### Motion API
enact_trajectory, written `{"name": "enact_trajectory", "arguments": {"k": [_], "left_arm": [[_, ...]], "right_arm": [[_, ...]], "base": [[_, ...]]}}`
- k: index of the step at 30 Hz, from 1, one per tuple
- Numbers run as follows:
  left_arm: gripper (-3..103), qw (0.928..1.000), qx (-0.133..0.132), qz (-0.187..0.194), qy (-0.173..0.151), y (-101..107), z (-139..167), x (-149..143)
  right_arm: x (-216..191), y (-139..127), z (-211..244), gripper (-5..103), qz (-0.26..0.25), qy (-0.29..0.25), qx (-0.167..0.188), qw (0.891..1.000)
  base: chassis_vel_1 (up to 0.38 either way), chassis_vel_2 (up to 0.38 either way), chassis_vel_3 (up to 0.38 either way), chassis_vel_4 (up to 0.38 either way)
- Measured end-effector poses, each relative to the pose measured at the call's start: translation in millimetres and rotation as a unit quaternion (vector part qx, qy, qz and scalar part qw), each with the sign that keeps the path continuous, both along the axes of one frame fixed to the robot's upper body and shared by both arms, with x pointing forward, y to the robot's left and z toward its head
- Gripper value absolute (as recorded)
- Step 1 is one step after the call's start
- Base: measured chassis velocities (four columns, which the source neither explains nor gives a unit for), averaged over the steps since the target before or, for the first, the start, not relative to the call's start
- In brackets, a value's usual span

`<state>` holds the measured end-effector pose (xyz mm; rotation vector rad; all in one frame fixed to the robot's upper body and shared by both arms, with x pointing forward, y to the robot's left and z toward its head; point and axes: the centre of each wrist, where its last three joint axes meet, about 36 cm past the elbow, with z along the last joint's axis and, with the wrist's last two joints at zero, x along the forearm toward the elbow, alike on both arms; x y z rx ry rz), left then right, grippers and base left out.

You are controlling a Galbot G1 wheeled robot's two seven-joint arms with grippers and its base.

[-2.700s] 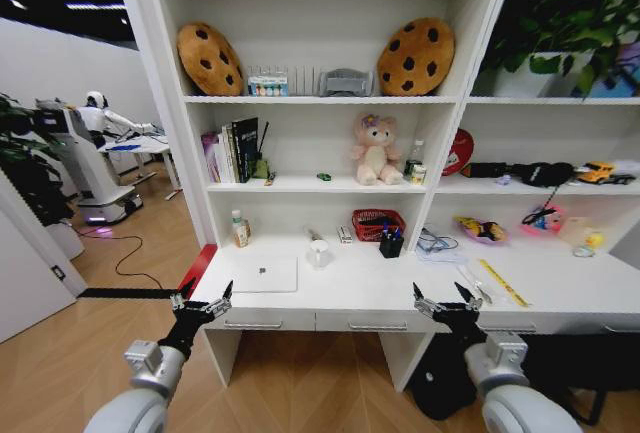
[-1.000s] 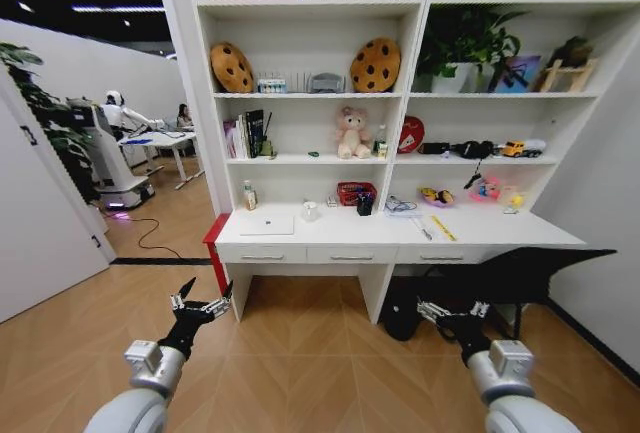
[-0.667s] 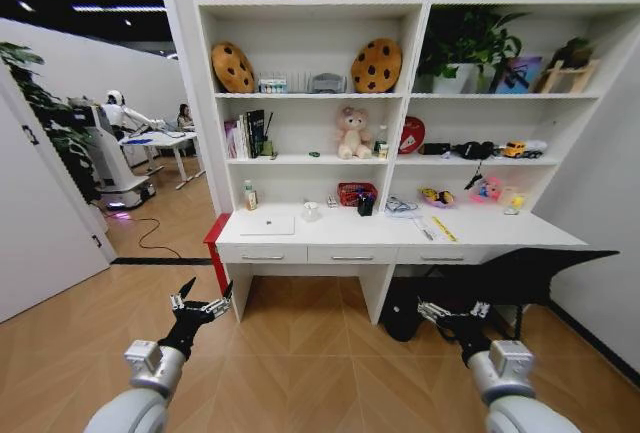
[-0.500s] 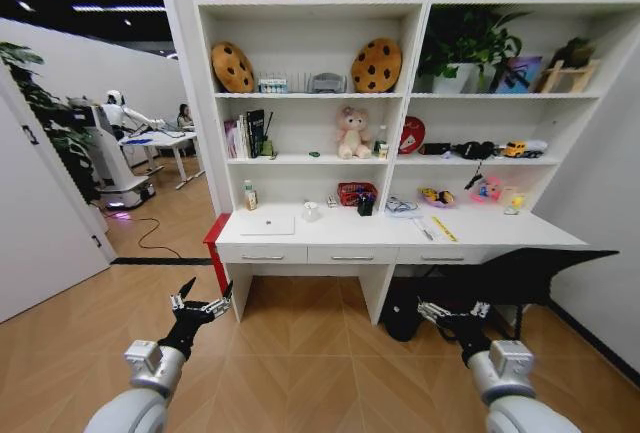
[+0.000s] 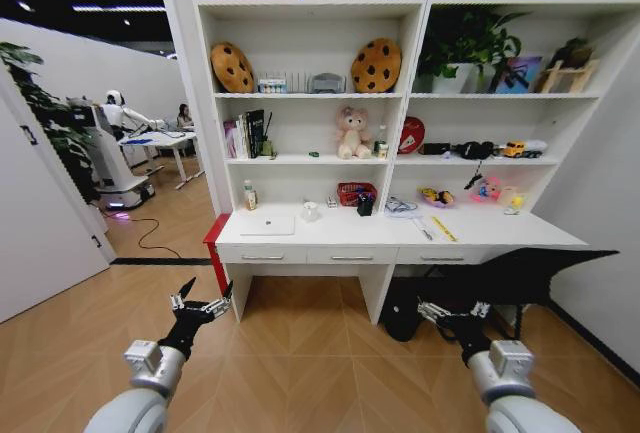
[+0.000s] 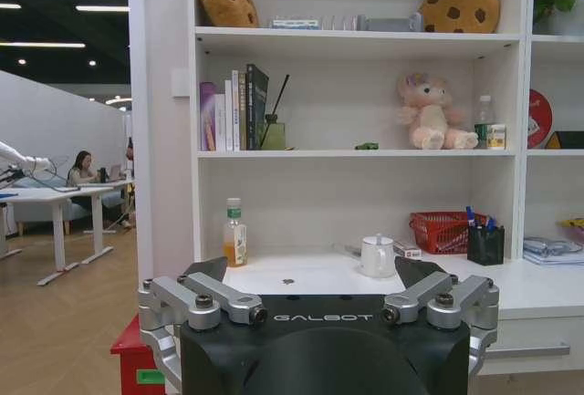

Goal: Organize the objects on the table.

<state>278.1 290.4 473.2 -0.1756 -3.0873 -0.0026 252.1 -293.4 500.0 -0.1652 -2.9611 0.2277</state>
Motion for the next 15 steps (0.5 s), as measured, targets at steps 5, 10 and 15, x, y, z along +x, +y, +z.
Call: {"name": "enact_trajectory", "arguments": {"k": [5,10,15], "left_arm": [[100,1.0,0.0,0.0,0.0,0.0,0.0,0.0],[100,1.0,0.0,0.0,0.0,0.0,0.0,0.0],[100,1.0,0.0,0.0,0.0,0.0,0.0,0.0]], "right_arm": [[0.0,0.0,0.0,100,0.0,0.0,0.0,1.0],[0.0,0.0,0.0,100,0.0,0.0,0.0,1.0],[0.0,0.0,-0.1,100,0.0,0.0,0.0,1.0]], "base": [[0.0,0.0,0.0,0.0],[0.0,0.0,0.0,0.0],[0.0,0.0,0.0,0.0]]}}
